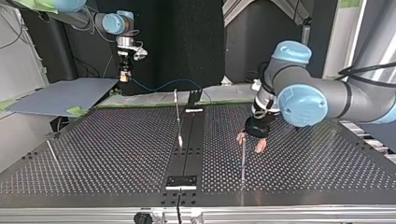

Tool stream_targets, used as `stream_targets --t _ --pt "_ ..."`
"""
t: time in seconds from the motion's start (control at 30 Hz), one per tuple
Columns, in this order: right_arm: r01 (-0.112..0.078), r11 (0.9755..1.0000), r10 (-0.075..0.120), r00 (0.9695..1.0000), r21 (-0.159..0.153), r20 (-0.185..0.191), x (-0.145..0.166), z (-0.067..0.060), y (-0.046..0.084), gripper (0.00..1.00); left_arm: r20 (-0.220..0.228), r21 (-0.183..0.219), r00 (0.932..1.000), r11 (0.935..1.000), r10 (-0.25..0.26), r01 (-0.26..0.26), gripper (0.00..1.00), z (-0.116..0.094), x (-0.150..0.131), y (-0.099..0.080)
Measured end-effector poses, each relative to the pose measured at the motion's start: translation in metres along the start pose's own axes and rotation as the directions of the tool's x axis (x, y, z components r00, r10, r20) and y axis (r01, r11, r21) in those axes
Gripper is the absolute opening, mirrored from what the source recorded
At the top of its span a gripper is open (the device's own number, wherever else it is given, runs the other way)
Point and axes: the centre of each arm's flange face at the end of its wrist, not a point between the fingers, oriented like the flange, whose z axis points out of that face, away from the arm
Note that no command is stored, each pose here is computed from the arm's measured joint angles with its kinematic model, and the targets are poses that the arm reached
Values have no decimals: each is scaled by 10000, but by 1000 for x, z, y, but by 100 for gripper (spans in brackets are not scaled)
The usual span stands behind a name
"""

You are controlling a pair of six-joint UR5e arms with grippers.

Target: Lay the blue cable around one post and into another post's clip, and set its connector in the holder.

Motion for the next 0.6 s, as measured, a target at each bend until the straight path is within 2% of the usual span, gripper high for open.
stream_targets --t 0.27,0.43,0.6 --pt "-9 10000 9 10000 -3 4 0 0 0 0 364 364 9993 9993 49 -62 100 -27 -8 -17" --pt "-14 10000 14 10000 -4 7 0 0 0 0 480 387 9984 9988 283 -302 100 -45 -9 -24" --pt "-22 10000 22 10000 -3 8 -1 0 0 0 810 427 9959 9982 392 -427 100 -65 -13 -27"
